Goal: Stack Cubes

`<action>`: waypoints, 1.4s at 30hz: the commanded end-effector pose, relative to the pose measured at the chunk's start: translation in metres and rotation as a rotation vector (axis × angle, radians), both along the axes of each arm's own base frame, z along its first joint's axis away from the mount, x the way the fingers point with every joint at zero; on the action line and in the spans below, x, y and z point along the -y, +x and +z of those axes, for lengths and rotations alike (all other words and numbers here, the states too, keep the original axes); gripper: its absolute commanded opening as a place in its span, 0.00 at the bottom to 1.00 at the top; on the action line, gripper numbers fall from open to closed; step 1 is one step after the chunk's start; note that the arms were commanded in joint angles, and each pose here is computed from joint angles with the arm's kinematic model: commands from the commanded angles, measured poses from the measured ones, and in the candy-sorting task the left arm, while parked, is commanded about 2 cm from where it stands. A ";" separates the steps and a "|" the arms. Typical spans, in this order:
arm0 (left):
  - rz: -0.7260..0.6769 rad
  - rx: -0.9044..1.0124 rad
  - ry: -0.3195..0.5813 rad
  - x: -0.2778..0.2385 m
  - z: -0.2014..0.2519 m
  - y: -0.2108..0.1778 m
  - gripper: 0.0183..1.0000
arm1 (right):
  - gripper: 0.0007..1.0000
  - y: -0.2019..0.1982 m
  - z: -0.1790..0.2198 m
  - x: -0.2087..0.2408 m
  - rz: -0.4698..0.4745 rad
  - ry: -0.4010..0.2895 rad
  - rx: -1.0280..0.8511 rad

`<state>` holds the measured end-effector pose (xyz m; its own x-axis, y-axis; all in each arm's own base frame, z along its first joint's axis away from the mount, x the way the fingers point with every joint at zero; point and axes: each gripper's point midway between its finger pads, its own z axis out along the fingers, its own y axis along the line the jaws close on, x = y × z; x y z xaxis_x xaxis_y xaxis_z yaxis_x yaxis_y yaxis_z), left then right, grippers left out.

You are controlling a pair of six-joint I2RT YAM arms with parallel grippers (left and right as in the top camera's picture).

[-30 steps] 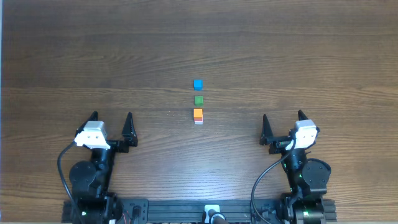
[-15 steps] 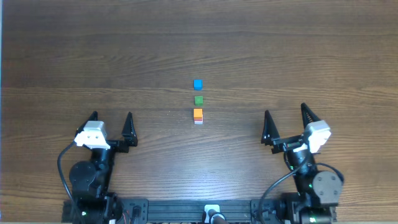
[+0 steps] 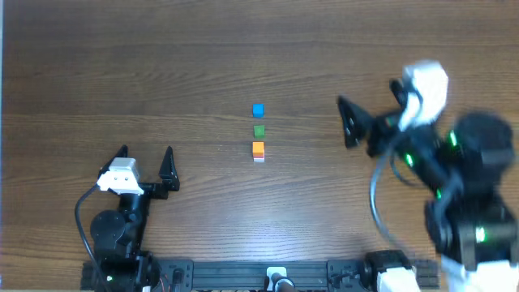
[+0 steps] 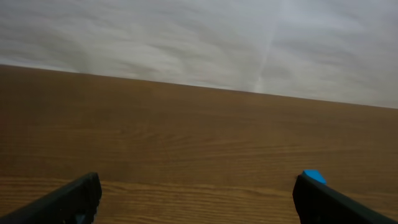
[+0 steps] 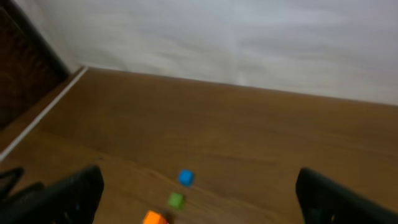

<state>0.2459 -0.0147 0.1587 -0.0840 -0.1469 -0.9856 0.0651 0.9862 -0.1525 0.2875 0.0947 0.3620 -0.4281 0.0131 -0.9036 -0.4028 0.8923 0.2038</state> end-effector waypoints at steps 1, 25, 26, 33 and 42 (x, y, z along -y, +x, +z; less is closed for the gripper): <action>-0.017 0.002 0.014 0.003 -0.001 0.000 1.00 | 0.99 0.037 -0.026 -0.042 0.097 -0.063 -0.154; -0.017 0.002 0.014 0.003 -0.001 0.000 1.00 | 0.99 0.076 -0.282 -0.147 0.049 -0.275 -0.836; -0.017 0.002 0.014 0.003 -0.001 0.000 1.00 | 0.99 0.075 -0.284 -0.149 0.053 -0.278 -0.840; -0.018 0.002 0.014 0.003 -0.001 0.000 1.00 | 0.99 0.069 -0.304 -0.165 0.036 -0.388 -0.887; -0.017 0.002 0.014 0.003 -0.001 0.000 1.00 | 0.99 0.078 -0.327 -0.160 -0.148 -0.412 -0.959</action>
<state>0.2459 -0.0147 0.1587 -0.0840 -0.1469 -0.9856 0.0651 0.9862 -0.1525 0.3542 0.2607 0.0342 -0.9750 -0.1968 -0.1035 -0.2067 0.9737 0.0962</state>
